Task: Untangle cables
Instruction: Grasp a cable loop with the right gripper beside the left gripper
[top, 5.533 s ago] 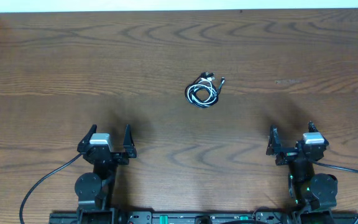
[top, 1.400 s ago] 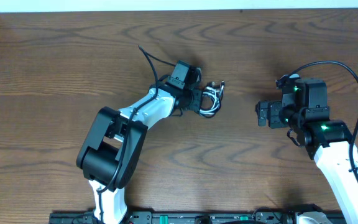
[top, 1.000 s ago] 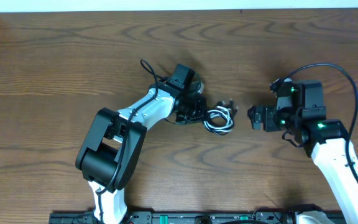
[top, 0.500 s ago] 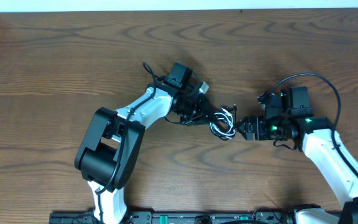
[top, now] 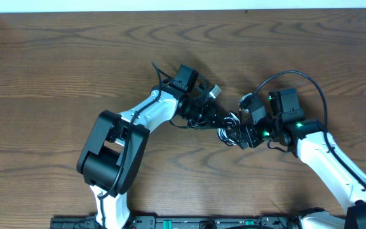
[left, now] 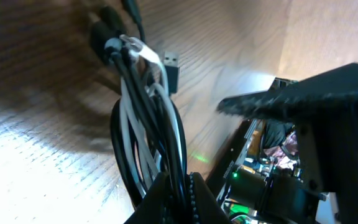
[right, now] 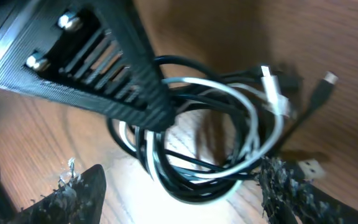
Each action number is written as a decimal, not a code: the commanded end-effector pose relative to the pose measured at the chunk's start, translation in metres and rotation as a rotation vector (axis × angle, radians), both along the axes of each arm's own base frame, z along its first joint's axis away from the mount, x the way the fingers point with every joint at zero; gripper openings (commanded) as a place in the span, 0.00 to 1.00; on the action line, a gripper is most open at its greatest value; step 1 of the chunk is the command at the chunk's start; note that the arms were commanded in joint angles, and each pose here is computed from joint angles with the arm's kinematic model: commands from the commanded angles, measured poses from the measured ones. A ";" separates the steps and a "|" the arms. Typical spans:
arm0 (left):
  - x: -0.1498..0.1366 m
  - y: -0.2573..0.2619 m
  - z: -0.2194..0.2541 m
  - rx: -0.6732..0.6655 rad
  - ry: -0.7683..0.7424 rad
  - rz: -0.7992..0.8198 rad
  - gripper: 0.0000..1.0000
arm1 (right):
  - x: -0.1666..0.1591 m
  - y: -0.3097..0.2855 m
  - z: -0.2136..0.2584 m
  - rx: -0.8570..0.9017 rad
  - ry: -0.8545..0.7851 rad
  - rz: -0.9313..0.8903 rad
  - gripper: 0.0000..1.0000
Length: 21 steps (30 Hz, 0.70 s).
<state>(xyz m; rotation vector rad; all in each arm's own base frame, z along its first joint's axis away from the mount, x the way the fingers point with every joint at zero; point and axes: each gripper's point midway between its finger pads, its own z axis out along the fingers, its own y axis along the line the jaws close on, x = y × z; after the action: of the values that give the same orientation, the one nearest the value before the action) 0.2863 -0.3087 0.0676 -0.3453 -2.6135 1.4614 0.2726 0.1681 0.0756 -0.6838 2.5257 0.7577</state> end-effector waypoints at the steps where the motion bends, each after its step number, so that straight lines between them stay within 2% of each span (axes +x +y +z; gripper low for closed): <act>1: -0.001 -0.003 0.024 -0.062 -0.078 -0.036 0.07 | -0.010 0.012 -0.002 0.006 -0.011 0.074 0.72; 11: -0.002 -0.005 0.033 -0.092 -0.087 -0.044 0.07 | -0.018 0.015 -0.015 -0.069 -0.012 0.094 0.66; 14: -0.002 -0.005 0.033 -0.092 -0.087 -0.045 0.07 | -0.014 0.014 -0.016 -0.076 -0.024 0.089 0.55; 16: -0.002 -0.005 0.033 -0.092 -0.087 -0.045 0.08 | -0.011 0.015 -0.016 -0.072 -0.034 0.089 0.43; 21: -0.005 -0.006 0.036 -0.113 -0.077 -0.054 0.07 | -0.012 0.015 -0.026 -0.081 -0.007 0.091 0.44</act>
<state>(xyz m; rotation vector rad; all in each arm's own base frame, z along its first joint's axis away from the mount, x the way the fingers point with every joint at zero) 0.2869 -0.3123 0.0882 -0.4239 -2.6044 1.5427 0.2656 0.1831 0.0599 -0.8077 2.5183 0.6925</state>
